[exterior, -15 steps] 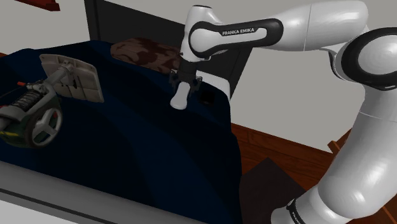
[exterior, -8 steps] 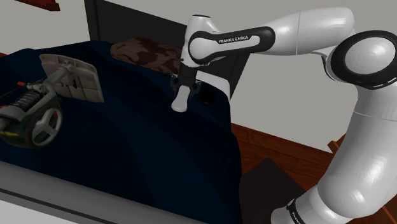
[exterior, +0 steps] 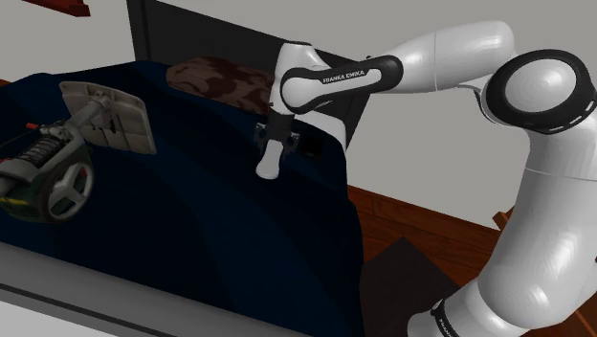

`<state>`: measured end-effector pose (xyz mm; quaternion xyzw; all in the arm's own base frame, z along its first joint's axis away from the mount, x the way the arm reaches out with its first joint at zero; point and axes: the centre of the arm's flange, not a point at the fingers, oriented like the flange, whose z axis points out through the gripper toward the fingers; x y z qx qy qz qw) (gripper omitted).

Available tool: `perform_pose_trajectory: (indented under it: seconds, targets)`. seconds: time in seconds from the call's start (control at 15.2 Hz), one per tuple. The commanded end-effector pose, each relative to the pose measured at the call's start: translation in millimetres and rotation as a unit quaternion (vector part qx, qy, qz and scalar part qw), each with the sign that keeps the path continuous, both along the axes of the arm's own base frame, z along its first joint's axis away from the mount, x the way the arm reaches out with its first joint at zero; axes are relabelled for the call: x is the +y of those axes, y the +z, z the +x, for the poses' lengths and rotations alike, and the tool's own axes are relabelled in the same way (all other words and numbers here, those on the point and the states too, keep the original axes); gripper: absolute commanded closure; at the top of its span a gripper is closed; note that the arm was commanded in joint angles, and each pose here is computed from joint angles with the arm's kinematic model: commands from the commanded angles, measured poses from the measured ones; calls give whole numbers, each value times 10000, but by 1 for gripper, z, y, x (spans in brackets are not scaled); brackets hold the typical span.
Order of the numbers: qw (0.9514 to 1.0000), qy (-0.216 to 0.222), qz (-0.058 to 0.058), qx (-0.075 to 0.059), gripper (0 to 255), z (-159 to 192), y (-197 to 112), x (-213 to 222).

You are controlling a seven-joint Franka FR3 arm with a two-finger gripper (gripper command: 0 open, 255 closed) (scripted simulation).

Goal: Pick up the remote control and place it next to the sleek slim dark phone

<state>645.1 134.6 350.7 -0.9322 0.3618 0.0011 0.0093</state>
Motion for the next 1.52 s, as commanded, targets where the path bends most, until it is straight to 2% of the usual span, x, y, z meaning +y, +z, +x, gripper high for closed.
perform_pose_trajectory:
  seconds: [0.0, 0.46, 0.53, 0.86, 1.12, 1.45]
  targets:
    - [10000, 0, 1, -5, 255, 0, -4, 0]
    - [10000, 0, 1, -5, 255, 0, -4, 0]
    - [10000, 0, 1, -5, 0, 0, -4, 0]
    - [10000, 0, 1, -5, 0, 0, -4, 0]
    - [10000, 0, 1, -5, 0, -1, 46, -1]
    - [10000, 0, 1, -5, 0, -1, 46, -1]
